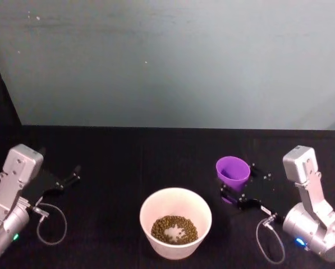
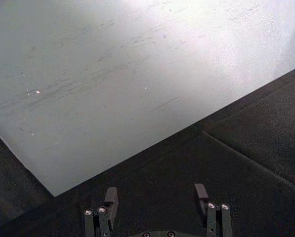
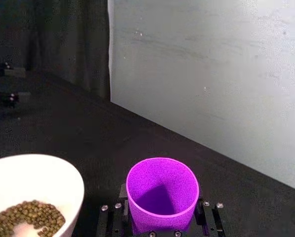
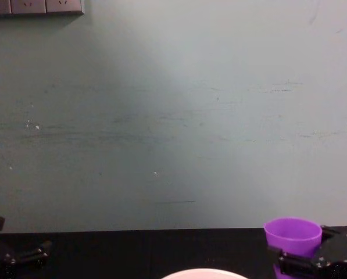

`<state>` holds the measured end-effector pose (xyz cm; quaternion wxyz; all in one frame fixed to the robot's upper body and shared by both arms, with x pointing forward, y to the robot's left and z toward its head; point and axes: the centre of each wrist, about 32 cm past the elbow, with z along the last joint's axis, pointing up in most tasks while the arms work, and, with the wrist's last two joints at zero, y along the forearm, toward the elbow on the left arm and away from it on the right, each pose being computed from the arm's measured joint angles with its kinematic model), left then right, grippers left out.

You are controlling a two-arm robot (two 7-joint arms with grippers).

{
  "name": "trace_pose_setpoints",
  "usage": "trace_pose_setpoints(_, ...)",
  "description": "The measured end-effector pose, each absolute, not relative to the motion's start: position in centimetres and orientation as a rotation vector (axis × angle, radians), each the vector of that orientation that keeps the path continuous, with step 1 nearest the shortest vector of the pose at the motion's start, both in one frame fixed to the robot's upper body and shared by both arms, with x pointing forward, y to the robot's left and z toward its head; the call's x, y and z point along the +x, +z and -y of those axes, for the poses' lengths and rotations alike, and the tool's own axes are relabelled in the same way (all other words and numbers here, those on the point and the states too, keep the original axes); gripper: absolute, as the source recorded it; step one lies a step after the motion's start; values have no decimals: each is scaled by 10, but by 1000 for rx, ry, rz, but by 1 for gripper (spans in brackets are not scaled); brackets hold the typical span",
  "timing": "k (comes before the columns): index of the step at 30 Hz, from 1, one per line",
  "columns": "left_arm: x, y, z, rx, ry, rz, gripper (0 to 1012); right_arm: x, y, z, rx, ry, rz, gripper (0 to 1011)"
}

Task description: Pick up the cup and pour the mung beans from the cup into the bowl.

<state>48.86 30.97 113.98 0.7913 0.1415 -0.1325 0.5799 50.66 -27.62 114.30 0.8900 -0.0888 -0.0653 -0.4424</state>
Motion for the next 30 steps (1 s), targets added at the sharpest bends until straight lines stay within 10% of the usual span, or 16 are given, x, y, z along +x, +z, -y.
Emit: trace_pose_setpoints(30, 489, 1140, -310, 304, 1248, 285, 1003, 504, 1124, 279, -123, -873, 210, 733)
